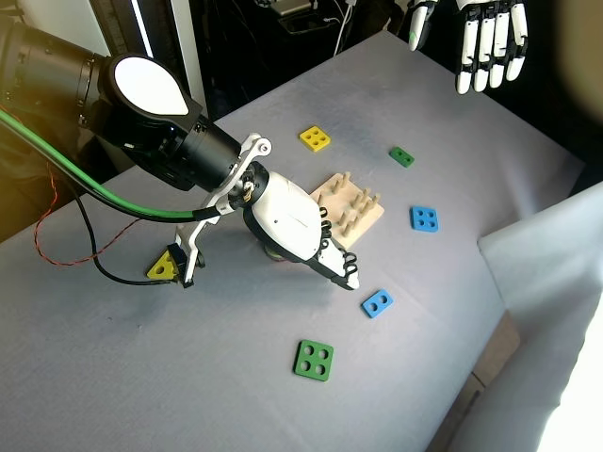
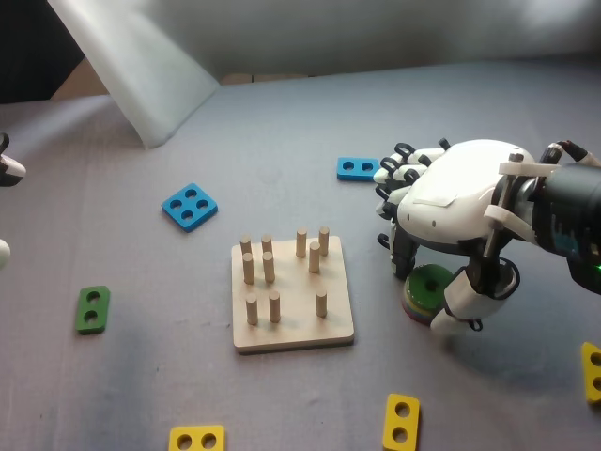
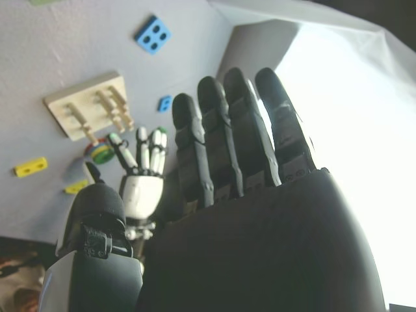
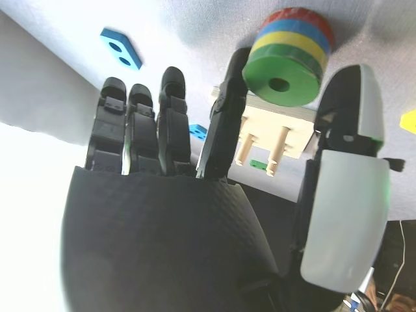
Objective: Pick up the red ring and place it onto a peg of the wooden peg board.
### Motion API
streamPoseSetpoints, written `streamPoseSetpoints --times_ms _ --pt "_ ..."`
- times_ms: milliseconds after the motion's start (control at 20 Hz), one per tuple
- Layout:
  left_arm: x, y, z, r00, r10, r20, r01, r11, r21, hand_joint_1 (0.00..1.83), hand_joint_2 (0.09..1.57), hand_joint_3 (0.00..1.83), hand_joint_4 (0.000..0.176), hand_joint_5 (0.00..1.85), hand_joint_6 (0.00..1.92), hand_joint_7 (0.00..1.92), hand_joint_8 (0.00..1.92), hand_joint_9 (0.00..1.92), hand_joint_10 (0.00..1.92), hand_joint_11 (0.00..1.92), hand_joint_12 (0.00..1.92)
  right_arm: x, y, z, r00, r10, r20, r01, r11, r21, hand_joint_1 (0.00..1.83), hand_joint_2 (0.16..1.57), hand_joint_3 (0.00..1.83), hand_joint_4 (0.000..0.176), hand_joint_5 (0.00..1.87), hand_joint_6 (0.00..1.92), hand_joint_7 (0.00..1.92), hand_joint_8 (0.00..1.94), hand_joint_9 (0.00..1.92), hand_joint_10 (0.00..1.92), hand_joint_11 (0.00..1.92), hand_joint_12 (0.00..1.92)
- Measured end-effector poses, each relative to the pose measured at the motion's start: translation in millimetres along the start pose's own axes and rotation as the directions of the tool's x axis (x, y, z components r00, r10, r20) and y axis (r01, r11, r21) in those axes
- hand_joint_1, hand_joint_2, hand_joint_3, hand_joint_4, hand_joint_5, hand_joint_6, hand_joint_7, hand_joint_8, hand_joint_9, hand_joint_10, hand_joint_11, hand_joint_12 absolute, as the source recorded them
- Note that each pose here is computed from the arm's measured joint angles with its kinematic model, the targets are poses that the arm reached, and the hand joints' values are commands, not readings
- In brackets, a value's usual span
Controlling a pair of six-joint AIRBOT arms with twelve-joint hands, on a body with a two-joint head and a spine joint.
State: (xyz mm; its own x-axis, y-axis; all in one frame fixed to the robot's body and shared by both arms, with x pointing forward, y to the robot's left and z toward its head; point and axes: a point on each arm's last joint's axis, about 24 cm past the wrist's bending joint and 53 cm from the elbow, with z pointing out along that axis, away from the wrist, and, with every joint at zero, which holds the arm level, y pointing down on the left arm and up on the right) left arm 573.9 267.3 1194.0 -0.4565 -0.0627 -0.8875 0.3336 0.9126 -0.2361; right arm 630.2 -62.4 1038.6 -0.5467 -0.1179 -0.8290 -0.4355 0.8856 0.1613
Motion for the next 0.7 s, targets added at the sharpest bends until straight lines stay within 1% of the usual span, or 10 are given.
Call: streamPoseSetpoints --times_ms 50,100,150,200,450,550,600,650,700 --pt "0.1 0.0 0.0 1.0000 0.000 0.000 0.000 1.0000 0.000 0.00 1.26 0.00 0.000 0.49 0.00 0.48 0.00 0.36 0.01 0.00 0.67 0.7 -0.8 0.1 1.000 0.000 -0.001 0.000 1.000 0.002 0.84 0.86 0.00 0.151 0.82 0.01 0.33 0.02 0.00 0.00 0.00 0.00" --pt "0.0 -0.2 0.0 1.0000 0.000 0.000 0.000 1.0000 0.001 0.00 1.26 0.00 0.000 0.48 0.00 0.47 0.00 0.36 0.01 0.00 0.67 1.8 -1.4 0.3 1.000 0.000 -0.003 0.000 1.000 0.002 0.83 0.86 0.00 0.155 0.83 0.01 0.34 0.02 0.00 0.00 0.00 0.00" --pt "0.1 0.0 0.0 1.0000 0.000 0.000 0.000 1.0000 0.000 0.00 1.26 0.00 0.000 0.49 0.00 0.48 0.00 0.36 0.01 0.00 0.69 2.0 -0.9 0.2 1.000 0.001 -0.004 -0.001 1.000 0.000 0.83 0.86 0.00 0.155 0.82 0.01 0.34 0.02 0.00 0.00 0.00 0.00" --pt "0.1 -0.1 0.0 1.0000 0.000 0.000 0.000 1.0000 0.001 0.00 1.26 0.00 0.000 0.49 0.00 0.48 0.00 0.36 0.01 0.00 0.69 2.0 -0.7 0.2 1.000 0.001 -0.004 -0.001 1.000 -0.001 0.83 0.87 0.00 0.158 0.81 0.00 0.32 0.01 0.00 0.00 0.00 0.00" --pt "-0.2 0.3 0.0 1.0000 0.000 0.000 0.000 1.0000 0.000 0.00 1.26 0.00 0.000 0.49 0.00 0.47 0.00 0.35 0.00 0.00 0.66 3.0 -2.4 0.4 1.000 -0.003 -0.005 0.003 1.000 0.003 0.82 0.87 0.00 0.158 0.81 0.00 0.33 0.01 0.00 0.00 0.00 0.00" --pt "-0.1 0.2 0.0 1.0000 0.001 0.000 -0.001 1.0000 0.000 0.00 1.26 0.00 0.000 0.50 0.01 0.48 0.00 0.36 0.00 0.00 0.66 2.8 -2.4 0.4 1.000 -0.004 -0.004 0.004 1.000 0.002 0.84 0.87 0.00 0.141 0.82 0.01 0.31 0.00 0.00 0.00 0.00 0.00" --pt "0.0 0.3 0.0 1.0000 0.001 0.000 -0.001 1.0000 0.000 0.00 1.26 0.00 0.000 0.49 0.00 0.48 0.00 0.36 0.00 0.00 0.66 2.8 -2.4 0.4 1.000 -0.004 -0.004 0.004 1.000 0.002 0.83 0.87 0.00 0.142 0.82 0.00 0.30 0.00 0.00 0.00 0.00 0.00" --pt "0.0 0.3 0.0 1.0000 0.001 0.000 -0.001 1.0000 0.000 0.00 1.26 0.00 0.000 0.49 0.00 0.47 0.00 0.35 0.00 0.00 0.66 2.8 -2.4 0.4 1.000 -0.004 -0.004 0.004 1.000 0.002 0.83 0.87 0.00 0.151 0.82 0.00 0.31 0.01 0.00 0.00 0.00 0.00" --pt "-0.1 0.3 0.0 1.0000 0.001 0.000 -0.001 1.0000 0.000 0.00 1.26 0.00 0.000 0.49 0.00 0.47 0.00 0.36 0.00 0.00 0.66 2.8 -2.4 0.4 1.000 -0.004 -0.004 0.004 1.000 0.002 0.83 0.87 0.00 0.153 0.82 0.00 0.30 0.00 0.00 0.00 0.00 0.00"
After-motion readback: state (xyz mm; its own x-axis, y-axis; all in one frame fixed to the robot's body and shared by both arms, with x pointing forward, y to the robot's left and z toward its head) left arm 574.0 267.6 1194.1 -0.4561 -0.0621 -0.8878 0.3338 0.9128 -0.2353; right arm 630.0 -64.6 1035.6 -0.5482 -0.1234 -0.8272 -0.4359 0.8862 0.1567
